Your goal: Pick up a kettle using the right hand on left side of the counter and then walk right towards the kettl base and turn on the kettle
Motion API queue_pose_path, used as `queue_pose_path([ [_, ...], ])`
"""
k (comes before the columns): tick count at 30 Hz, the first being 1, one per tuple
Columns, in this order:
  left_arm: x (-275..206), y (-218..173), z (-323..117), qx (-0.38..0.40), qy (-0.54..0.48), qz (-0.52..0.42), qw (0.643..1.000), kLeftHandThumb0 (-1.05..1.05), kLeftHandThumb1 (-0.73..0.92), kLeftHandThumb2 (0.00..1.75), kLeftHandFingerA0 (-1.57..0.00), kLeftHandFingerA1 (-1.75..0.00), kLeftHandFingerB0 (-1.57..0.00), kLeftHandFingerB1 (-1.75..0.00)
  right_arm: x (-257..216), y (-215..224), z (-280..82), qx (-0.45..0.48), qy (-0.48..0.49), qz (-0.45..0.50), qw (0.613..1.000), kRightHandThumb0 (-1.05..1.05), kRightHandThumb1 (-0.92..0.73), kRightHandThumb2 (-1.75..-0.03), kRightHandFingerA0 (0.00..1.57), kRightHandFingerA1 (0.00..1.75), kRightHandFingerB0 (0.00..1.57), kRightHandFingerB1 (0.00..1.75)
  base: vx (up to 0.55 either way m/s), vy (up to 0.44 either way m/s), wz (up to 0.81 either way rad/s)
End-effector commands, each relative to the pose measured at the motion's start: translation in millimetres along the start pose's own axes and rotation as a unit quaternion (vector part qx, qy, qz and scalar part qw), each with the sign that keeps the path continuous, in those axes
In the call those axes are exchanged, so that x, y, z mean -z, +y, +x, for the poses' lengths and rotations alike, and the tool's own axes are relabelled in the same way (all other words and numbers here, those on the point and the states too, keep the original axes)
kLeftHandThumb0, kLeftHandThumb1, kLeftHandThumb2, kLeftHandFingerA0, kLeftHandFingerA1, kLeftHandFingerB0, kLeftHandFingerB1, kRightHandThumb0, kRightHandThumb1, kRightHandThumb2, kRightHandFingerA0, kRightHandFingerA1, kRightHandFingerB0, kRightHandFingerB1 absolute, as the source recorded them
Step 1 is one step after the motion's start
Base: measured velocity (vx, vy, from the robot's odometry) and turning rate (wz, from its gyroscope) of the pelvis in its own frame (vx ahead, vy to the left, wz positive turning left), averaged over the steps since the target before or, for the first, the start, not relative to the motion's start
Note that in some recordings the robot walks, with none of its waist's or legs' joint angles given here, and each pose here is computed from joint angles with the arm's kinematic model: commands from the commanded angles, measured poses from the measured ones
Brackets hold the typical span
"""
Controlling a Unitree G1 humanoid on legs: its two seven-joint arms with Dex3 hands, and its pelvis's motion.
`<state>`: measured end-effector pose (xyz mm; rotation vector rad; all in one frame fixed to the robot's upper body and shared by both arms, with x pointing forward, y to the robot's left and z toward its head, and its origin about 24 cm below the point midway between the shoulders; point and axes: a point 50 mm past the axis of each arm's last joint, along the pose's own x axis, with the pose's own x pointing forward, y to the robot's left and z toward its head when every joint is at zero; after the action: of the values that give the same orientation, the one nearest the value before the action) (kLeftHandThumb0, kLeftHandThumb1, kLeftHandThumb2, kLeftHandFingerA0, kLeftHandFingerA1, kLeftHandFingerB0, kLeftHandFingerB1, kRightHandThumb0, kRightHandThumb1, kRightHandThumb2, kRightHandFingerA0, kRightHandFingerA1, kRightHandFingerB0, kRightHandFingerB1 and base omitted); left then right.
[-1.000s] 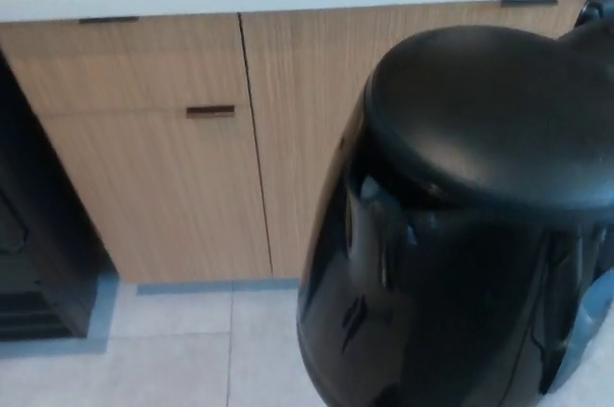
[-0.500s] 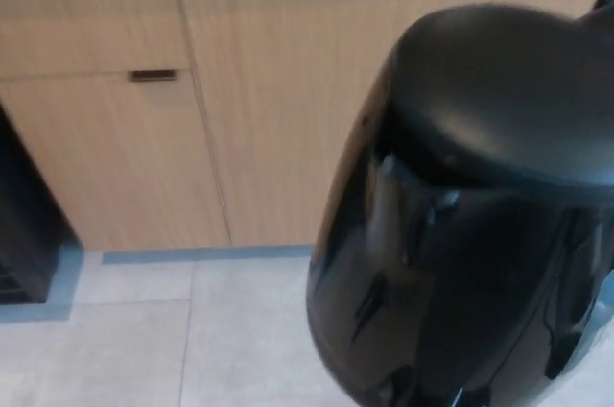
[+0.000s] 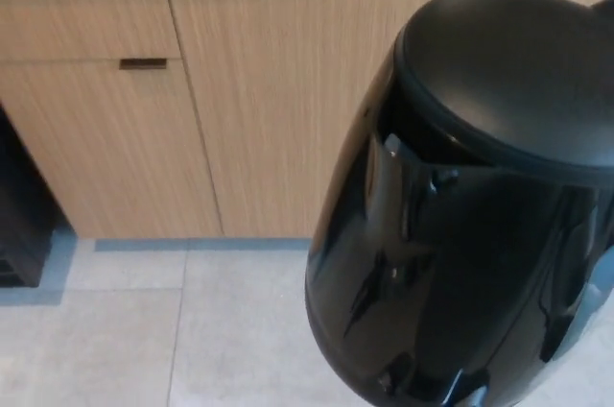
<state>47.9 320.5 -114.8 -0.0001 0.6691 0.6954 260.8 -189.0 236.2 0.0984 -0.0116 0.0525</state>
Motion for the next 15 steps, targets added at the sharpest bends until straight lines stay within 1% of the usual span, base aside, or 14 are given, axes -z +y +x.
queue_pose_path([
  [1,-8.2,3.9,0.8,-0.007,-0.034,-0.002,0.999,0.13,0.62,0.93,-0.97,-0.86,-0.93,-0.84,-13.2,-4.6,1.8,0.012,-0.047,-0.004,0.999,-0.17,-0.42,-1.41,1.04,1.75,0.77,1.63,0.01,-0.104,0.02],
  [4,-8.6,4.1,0.0,-0.006,-0.038,-0.005,0.999,0.12,0.63,0.92,-0.98,-0.86,-0.93,-0.84,-13.2,-5.3,2.6,0.013,-0.046,-0.005,0.999,-0.17,-0.41,-1.41,1.03,1.75,0.76,1.64,0.02,-0.125,0.04],
  [5,-9.2,4.5,-0.2,-0.006,-0.041,-0.001,0.999,0.12,0.61,0.96,-0.97,-0.85,-0.94,-0.84,-13.1,-5.2,3.4,0.014,-0.047,-0.007,0.999,-0.17,-0.41,-1.42,1.03,1.75,0.76,1.64,0.03,-0.145,0.05],
  [9,-8.8,4.5,0.3,-0.007,-0.037,-0.002,0.999,0.13,0.62,0.92,-0.97,-0.85,-0.94,-0.84,-14.0,-5.2,5.1,0.010,-0.050,-0.010,0.999,-0.16,-0.41,-1.44,1.03,1.75,0.76,1.65,0.03,-0.166,0.06],
  [10,-8.7,4.1,0.2,-0.008,-0.038,-0.009,0.999,0.15,0.60,0.95,-0.99,-0.88,-0.95,-0.85,-14.1,-5.3,5.7,0.011,-0.050,-0.009,0.999,-0.16,-0.41,-1.43,1.03,1.75,0.76,1.64,0.05,-0.188,-0.54],
  [11,-8.4,4.3,-0.2,-0.008,-0.038,-0.005,0.999,0.19,0.54,1.02,-0.96,-0.92,-0.92,-0.88,-13.6,-5.6,5.9,0.012,-0.051,-0.008,0.999,-0.16,-0.41,-1.43,1.03,1.75,0.76,1.64,0.03,-0.152,0.17],
  [12,-8.1,4.6,-0.4,-0.007,-0.037,-0.001,0.999,0.17,0.61,0.93,-0.96,-0.86,-0.92,-0.82,-13.5,-5.8,5.9,0.014,-0.052,-0.009,0.999,-0.16,-0.41,-1.43,1.03,1.75,0.77,1.63,0.03,-0.132,-0.16],
  [14,-8.0,4.6,-0.3,-0.006,-0.038,-0.001,0.999,0.15,0.61,0.96,-0.96,-0.87,-0.93,-0.83,-13.2,-6.4,6.3,0.014,-0.053,-0.009,0.998,-0.17,-0.41,-1.42,1.03,1.75,0.76,1.64,0.11,-0.190,-0.10],
  [15,-8.0,4.6,-0.3,-0.007,-0.037,-0.001,0.999,0.15,0.62,0.92,-0.96,-0.86,-0.92,-0.82,-12.6,-6.9,6.7,0.012,-0.053,-0.008,0.998,-0.18,-0.42,-1.41,1.03,1.75,0.77,1.63,0.13,-0.189,-0.05],
])
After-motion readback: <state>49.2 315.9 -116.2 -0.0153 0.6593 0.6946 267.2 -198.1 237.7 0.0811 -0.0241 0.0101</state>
